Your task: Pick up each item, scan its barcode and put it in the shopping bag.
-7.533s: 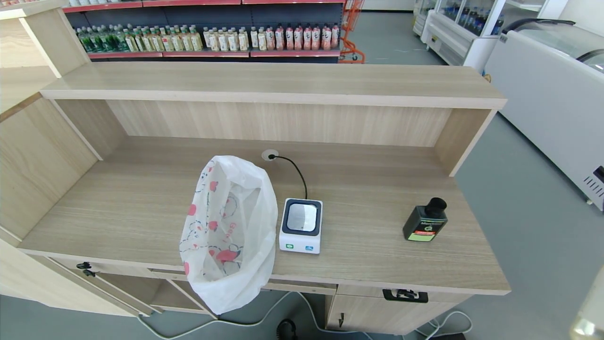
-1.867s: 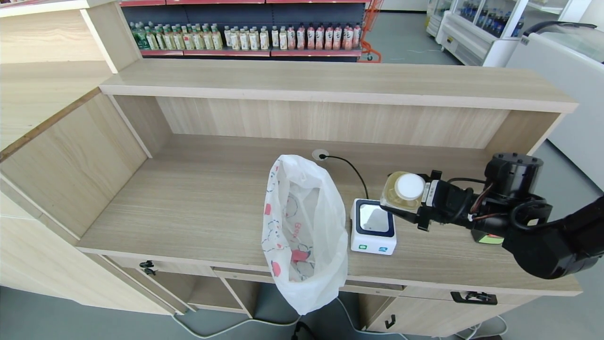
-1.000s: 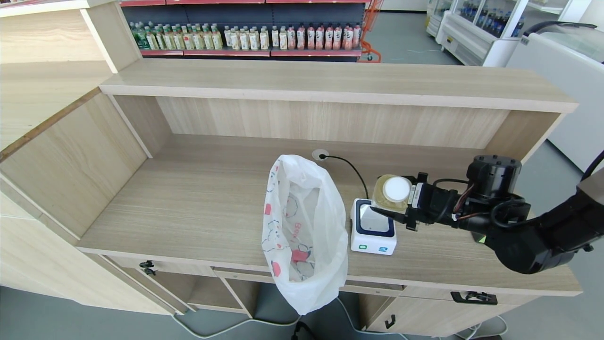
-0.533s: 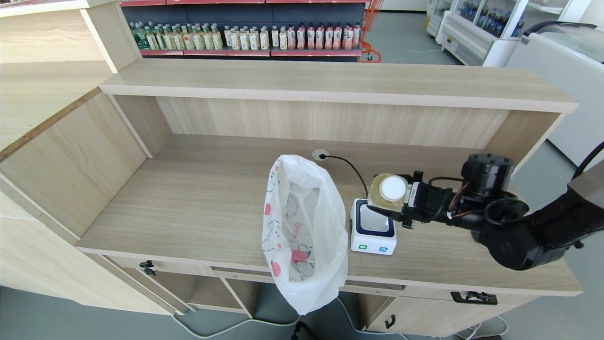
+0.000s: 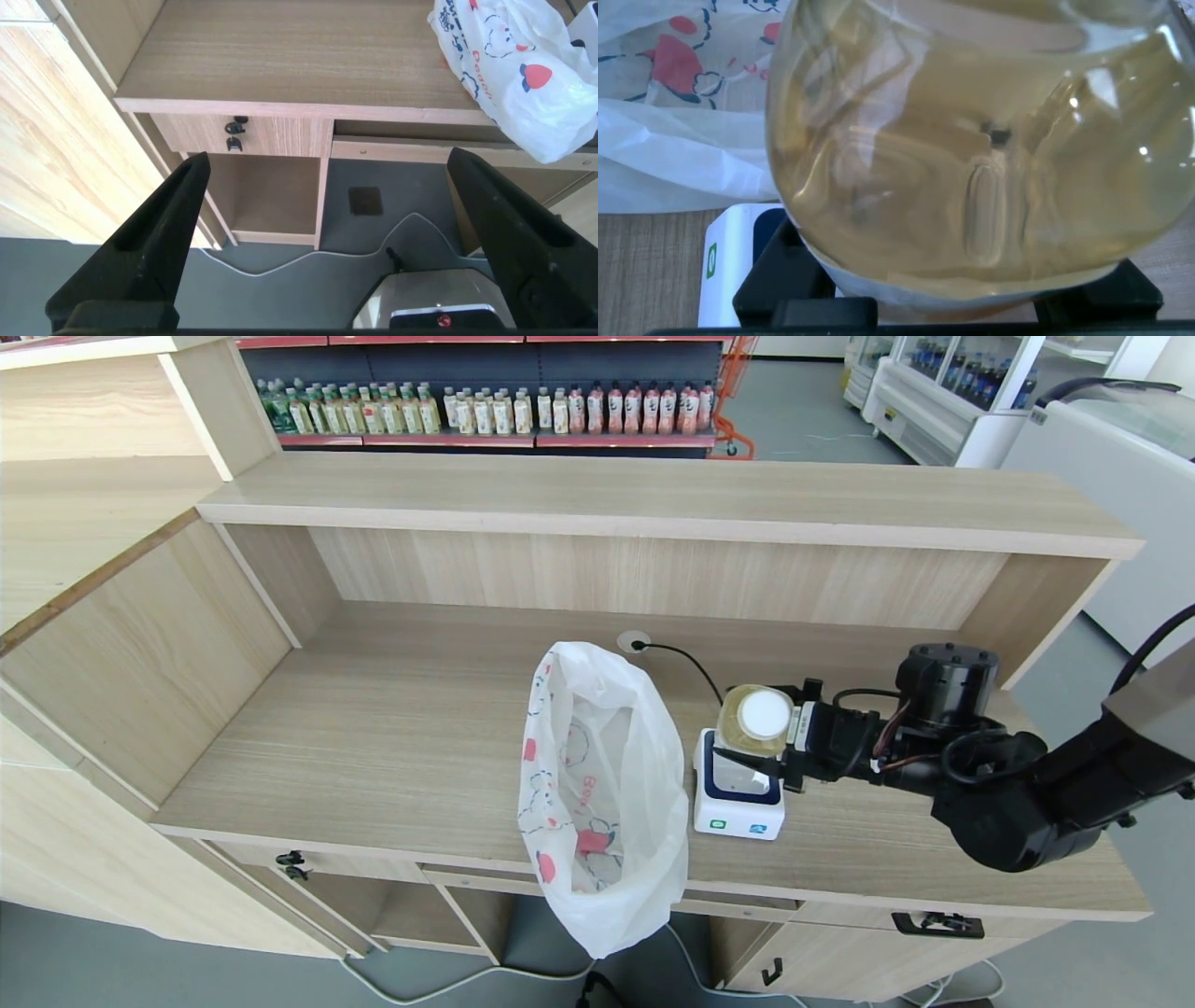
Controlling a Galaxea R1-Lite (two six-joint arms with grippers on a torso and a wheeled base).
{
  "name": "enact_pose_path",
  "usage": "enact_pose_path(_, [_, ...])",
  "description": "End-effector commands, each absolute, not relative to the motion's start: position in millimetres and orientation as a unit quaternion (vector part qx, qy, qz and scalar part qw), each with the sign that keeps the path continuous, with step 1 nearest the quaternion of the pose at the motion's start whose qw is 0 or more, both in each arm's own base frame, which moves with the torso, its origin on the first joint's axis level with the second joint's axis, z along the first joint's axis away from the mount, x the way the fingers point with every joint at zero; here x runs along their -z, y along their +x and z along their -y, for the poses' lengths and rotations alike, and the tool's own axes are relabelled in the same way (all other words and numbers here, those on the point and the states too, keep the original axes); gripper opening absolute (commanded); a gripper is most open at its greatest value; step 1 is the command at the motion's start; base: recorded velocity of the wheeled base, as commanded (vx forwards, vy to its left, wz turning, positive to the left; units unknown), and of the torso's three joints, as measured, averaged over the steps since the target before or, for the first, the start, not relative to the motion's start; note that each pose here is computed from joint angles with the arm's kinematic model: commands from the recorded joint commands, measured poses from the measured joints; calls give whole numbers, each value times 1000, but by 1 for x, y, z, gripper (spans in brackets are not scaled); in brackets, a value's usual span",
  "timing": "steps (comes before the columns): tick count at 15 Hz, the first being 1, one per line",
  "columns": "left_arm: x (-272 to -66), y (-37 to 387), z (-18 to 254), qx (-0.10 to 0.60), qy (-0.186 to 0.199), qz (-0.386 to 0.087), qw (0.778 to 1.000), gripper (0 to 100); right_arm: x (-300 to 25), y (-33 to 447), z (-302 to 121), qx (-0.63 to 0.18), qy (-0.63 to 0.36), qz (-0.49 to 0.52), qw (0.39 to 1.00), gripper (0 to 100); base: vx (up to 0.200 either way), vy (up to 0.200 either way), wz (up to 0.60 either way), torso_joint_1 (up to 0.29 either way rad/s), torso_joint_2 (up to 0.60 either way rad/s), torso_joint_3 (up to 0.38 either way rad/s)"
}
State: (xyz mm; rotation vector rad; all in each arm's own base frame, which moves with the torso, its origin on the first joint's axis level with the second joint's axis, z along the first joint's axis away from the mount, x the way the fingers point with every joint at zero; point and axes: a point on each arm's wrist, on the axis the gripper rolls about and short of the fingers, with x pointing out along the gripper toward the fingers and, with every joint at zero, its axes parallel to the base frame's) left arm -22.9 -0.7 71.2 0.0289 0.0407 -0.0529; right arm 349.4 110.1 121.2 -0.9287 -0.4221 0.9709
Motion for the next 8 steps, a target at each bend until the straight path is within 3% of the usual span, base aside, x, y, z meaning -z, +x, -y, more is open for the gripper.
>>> enact_pose_path(1, [-71,-23,1,26,14,-21,999,100,-120,350,-111,-448,-426,194,761,0,0,0,0,0,0,0])
enact_pose_path(8, [-71,-23,1,26,15,-21,999,100,-121,350,-110,-446,-427,194,762,0,0,0,0,0,0,0])
